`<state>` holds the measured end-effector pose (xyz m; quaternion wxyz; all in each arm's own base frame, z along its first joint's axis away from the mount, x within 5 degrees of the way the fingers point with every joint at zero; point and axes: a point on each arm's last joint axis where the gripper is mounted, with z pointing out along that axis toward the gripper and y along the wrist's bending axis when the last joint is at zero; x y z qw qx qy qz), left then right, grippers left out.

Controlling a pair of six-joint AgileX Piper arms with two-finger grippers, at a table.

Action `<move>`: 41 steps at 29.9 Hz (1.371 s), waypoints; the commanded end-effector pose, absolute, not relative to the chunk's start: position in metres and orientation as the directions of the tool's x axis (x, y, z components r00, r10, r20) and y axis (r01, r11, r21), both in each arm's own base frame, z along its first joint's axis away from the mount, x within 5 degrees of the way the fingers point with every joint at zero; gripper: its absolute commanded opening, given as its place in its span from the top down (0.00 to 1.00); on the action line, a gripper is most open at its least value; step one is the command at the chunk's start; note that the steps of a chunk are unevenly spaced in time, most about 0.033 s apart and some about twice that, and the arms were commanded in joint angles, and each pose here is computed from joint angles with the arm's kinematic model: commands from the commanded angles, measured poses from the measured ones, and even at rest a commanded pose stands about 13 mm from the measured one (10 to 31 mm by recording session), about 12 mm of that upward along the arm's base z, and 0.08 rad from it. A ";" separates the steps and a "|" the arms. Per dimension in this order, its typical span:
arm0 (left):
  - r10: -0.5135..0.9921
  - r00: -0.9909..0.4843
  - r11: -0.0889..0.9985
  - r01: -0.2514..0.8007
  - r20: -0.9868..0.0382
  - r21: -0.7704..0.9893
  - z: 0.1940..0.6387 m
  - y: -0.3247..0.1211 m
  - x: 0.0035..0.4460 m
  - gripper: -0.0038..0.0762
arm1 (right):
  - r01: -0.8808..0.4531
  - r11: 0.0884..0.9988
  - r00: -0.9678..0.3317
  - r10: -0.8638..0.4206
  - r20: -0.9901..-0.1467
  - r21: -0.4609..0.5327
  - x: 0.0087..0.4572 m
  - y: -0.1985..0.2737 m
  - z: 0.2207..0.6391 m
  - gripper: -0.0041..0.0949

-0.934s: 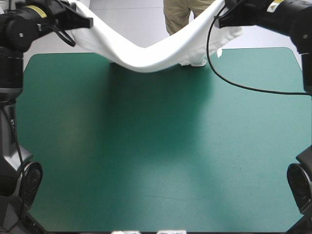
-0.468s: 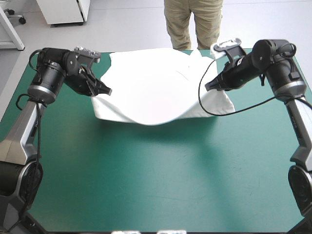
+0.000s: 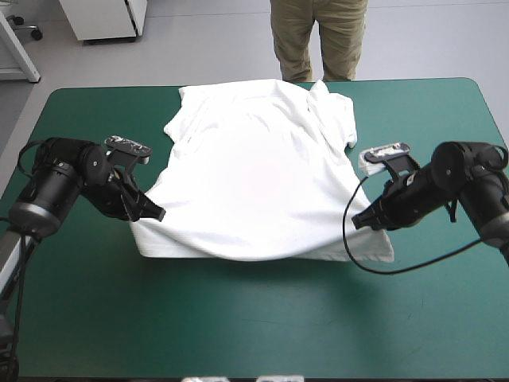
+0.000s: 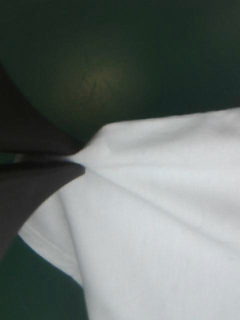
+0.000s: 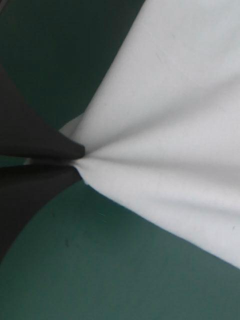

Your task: Fold the cloth

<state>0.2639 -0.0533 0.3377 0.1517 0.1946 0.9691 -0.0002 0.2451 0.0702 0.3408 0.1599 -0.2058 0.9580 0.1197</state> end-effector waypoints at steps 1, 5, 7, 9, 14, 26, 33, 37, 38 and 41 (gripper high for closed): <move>0.388 -0.872 0.920 0.388 -0.299 0.061 0.348 -0.050 0.235 0.96 | -0.414 0.892 -0.871 -0.331 -0.363 0.181 0.213 0.063 0.340 0.98; 0.395 -0.881 0.917 0.395 -0.259 0.054 0.333 -0.045 0.216 0.96 | -0.402 0.896 -0.888 -0.332 -0.319 0.187 0.190 0.059 0.322 0.98; 0.395 -0.889 0.917 0.395 -0.231 0.048 0.324 -0.044 0.207 0.96 | -0.390 0.898 -0.899 -0.323 -0.297 0.204 0.182 0.058 0.313 0.98; 0.391 -0.896 0.919 0.394 -0.208 0.032 0.315 -0.043 0.200 0.96 | -0.381 0.898 -0.908 -0.320 -0.270 0.220 0.177 0.058 0.304 0.98; 0.383 -0.910 0.922 0.387 -0.156 0.008 0.298 -0.041 0.187 0.96 | -0.359 0.904 -0.925 -0.313 -0.213 0.231 0.169 0.056 0.279 0.98; 0.380 -0.904 0.917 0.396 -0.195 -0.052 0.278 -0.048 0.187 0.84 | -0.313 0.926 -0.935 -0.261 -0.241 0.212 0.168 0.054 0.250 0.84; 0.351 -0.892 0.924 0.379 -0.283 -0.048 0.279 -0.050 0.194 0.37 | -0.311 0.932 -0.910 -0.235 -0.340 0.188 0.179 0.054 0.257 0.53; 0.305 -0.876 0.932 0.355 -0.373 -0.072 0.286 -0.054 0.202 0.30 | -0.318 0.932 -0.889 -0.228 -0.398 0.175 0.187 0.055 0.273 0.51; 0.286 -0.867 0.938 0.341 -0.408 -0.067 0.290 -0.054 0.206 0.30 | -0.322 0.932 -0.878 -0.226 -0.422 0.169 0.190 0.055 0.280 0.51; 0.206 -0.813 0.960 0.275 -0.545 -0.047 0.309 -0.054 0.221 0.30 | -0.334 0.933 -0.826 -0.224 -0.517 0.130 0.200 0.055 0.303 0.51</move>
